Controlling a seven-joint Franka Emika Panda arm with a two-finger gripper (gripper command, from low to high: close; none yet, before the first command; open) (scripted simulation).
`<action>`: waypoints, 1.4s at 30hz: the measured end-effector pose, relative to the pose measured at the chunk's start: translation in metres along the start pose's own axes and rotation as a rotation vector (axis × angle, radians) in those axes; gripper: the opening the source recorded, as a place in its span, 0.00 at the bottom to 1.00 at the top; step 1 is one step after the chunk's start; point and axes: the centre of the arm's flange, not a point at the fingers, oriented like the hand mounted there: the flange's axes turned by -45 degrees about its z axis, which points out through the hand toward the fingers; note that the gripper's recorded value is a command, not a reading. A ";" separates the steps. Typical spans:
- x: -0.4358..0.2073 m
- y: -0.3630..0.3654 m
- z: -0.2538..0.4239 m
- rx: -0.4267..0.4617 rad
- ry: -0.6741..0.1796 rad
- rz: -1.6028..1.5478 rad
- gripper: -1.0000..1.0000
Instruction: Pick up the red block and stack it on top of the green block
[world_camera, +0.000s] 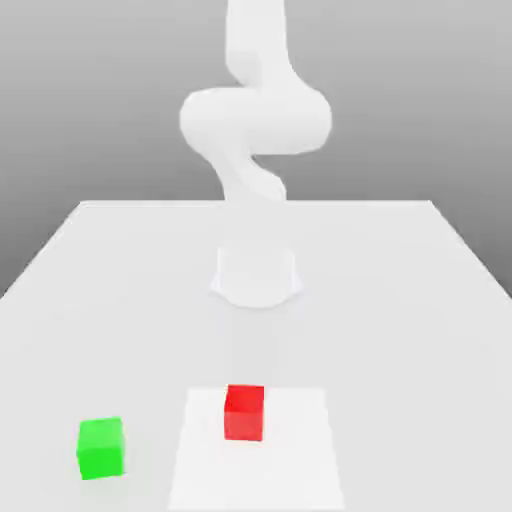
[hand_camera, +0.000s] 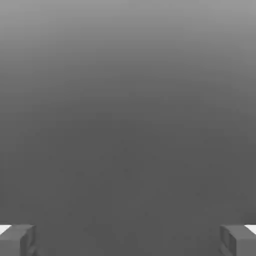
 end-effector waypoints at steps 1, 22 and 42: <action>-0.006 0.000 0.027 -0.004 -0.039 0.002 0.50; -0.315 0.017 0.360 -0.025 -0.716 0.052 0.50; -0.282 0.044 0.345 -0.078 -0.715 0.195 0.00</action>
